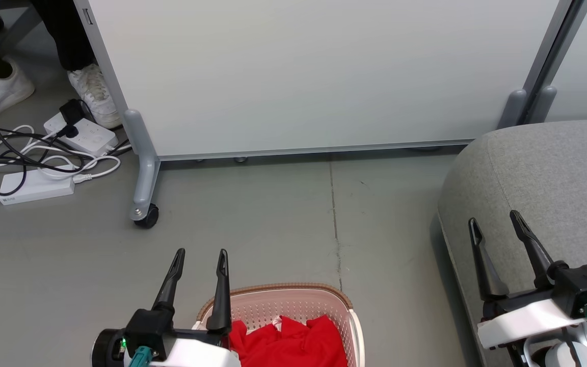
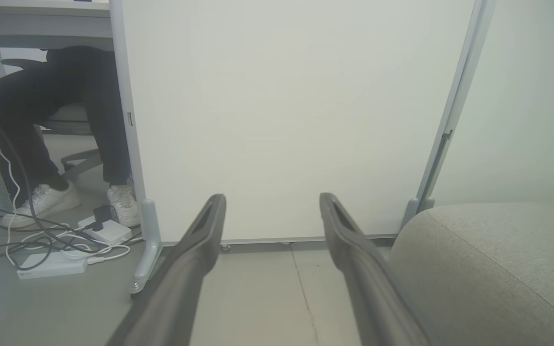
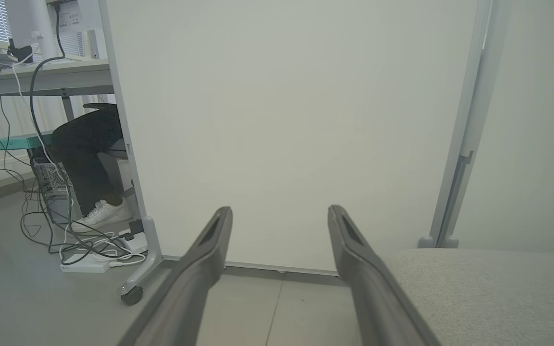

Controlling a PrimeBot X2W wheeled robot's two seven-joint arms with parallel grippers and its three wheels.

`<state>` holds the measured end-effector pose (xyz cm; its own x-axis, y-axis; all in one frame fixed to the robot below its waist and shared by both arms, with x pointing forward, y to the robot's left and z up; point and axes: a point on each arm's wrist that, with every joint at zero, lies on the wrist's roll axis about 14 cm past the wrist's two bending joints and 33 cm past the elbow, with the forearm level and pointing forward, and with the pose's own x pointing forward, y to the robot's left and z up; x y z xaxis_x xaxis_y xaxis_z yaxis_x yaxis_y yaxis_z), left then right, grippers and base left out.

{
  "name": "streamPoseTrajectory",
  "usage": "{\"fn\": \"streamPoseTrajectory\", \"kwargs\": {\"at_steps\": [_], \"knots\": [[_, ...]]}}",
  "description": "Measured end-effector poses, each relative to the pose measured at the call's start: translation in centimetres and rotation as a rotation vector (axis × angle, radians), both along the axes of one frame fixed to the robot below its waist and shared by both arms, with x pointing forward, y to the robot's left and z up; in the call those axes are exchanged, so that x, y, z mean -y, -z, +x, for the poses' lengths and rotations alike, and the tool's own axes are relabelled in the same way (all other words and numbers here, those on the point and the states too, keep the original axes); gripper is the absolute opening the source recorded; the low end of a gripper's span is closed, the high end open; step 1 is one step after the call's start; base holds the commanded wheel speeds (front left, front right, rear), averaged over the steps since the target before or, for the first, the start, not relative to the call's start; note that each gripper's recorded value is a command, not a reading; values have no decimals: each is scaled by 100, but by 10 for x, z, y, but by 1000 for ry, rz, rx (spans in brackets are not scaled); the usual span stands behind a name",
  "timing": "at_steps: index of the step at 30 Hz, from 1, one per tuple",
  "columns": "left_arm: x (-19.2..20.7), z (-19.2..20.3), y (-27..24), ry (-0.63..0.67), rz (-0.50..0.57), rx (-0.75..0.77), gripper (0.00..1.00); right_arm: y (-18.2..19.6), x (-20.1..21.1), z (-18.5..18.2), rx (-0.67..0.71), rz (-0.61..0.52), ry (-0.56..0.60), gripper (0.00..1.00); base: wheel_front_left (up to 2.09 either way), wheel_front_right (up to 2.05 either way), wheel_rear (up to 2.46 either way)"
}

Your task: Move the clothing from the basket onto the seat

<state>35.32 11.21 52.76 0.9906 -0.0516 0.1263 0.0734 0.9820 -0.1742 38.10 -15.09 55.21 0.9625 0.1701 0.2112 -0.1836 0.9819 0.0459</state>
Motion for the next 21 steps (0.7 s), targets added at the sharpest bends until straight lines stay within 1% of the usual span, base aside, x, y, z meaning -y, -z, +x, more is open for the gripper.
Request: {"fn": "streamPoseTrajectory", "kwargs": {"at_steps": [2,5,13,18,19,21], "knots": [[1,0,6,5,-4,-19,100,3,1,0,-10,2,2,100,0,0,0],[7,-4,29,32,3,-89,100,9,2,1,-27,2,4,100,0,0,0],[25,-11,85,108,73,-257,100,31,15,3,-93,-8,30,100,0,0,0],[41,8,112,172,136,-329,100,48,26,16,-142,-8,51,100,0,0,0],[44,11,120,185,149,-353,100,52,27,20,-151,-8,53,100,0,0,0],[51,20,150,231,212,-428,100,68,30,30,-192,0,60,100,0,0,0]]}}
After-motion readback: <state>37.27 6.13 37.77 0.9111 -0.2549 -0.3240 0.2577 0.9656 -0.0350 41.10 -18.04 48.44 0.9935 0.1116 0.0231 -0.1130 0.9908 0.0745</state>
